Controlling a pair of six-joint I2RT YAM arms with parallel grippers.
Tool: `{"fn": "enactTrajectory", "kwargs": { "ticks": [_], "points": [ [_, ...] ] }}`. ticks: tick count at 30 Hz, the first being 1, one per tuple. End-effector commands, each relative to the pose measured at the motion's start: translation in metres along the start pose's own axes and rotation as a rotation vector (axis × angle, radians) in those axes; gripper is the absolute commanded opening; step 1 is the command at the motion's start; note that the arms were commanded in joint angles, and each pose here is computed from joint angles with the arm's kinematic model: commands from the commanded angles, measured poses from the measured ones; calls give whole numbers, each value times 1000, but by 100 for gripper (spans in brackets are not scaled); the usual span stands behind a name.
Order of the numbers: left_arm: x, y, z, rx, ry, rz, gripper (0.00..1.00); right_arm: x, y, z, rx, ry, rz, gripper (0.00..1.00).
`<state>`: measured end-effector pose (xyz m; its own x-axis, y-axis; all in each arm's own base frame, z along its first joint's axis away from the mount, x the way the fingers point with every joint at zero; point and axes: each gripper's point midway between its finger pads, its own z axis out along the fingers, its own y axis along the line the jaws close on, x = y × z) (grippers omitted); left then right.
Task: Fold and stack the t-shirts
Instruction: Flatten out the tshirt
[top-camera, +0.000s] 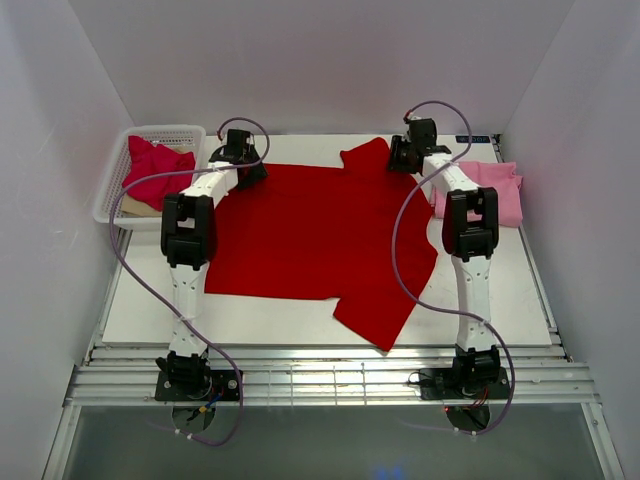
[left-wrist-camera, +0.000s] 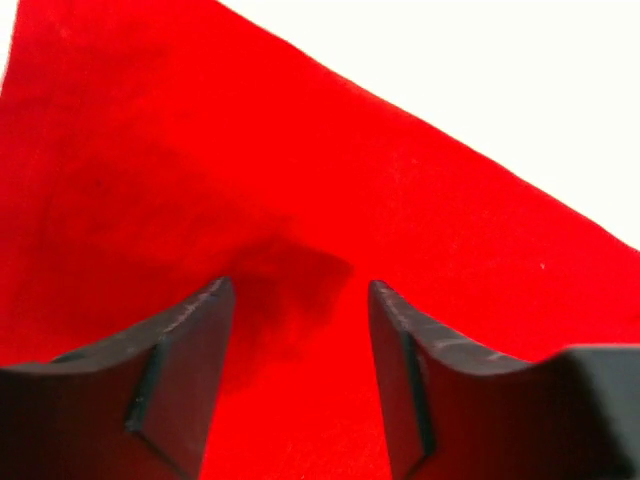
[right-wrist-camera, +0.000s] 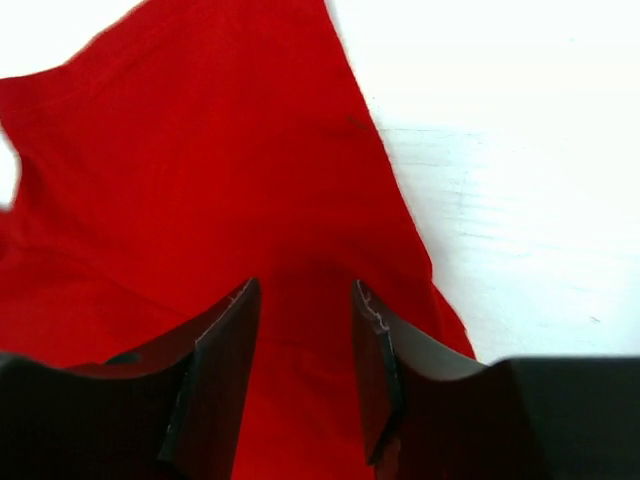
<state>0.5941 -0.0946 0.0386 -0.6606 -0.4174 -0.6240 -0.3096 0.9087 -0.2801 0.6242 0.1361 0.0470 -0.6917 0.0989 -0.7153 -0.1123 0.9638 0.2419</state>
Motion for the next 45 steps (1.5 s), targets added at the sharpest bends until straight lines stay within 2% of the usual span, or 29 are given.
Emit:
{"fn": "enactTrajectory", "kwargs": {
  "ticks": [1,3,7,8,10,11,14,15,17,19,21,22,24,25,28,32,35,36,37,38,43,45],
  "points": [
    [-76,-51,-74,148,-216,56,68,-116,42,-87,-99,-317,-109,48],
    [-84,-56,-94,155,-244,68,68,-135,50,-125,-100,-363,-130,49],
    [-66,-28,-139,62,-262,71,68,-106,67,-164,-85,-289,-157,47],
    [-32,-4,-130,1,-194,87,68,-72,62,-161,-63,-200,-155,47],
    [-10,23,-144,-76,-151,94,66,-47,79,-183,-68,-155,-175,46],
    [15,46,-141,-147,-100,112,65,-8,75,-180,-49,-69,-181,45],
    [50,81,-156,-269,10,128,65,45,87,-206,21,32,-226,44],
    [71,97,-163,-322,84,148,66,80,83,-218,46,116,-220,43],
    [93,118,-178,-389,153,158,67,114,91,-237,73,171,-233,43],
    [105,129,-188,-419,188,174,68,172,90,-252,94,292,-225,43],
    [116,145,-202,-480,211,171,68,194,91,-272,90,315,-204,43],
    [119,149,-206,-491,218,178,69,225,88,-279,96,379,-192,43],
    [129,158,-216,-524,256,179,69,240,86,-293,93,395,-172,43],
    [136,162,-218,-534,278,179,69,261,79,-300,114,442,-180,43],
    [150,168,-222,-544,311,173,69,284,65,-310,158,466,-151,44],
    [151,171,-226,-546,304,170,69,287,57,-304,199,436,-129,43],
    [143,169,-229,-534,270,166,69,276,59,-291,224,401,-128,31],
    [141,167,-230,-529,262,165,69,272,59,-288,237,390,-133,16],
    [138,165,-232,-517,245,162,68,265,58,-284,260,368,-141,10],
    [134,163,-232,-506,224,157,68,258,59,-278,275,359,-148,8],
    [129,161,-235,-487,197,154,63,235,50,-253,354,311,-177,8],
    [131,162,-236,-486,199,152,53,237,44,-243,378,328,-179,8]
  ]
}}
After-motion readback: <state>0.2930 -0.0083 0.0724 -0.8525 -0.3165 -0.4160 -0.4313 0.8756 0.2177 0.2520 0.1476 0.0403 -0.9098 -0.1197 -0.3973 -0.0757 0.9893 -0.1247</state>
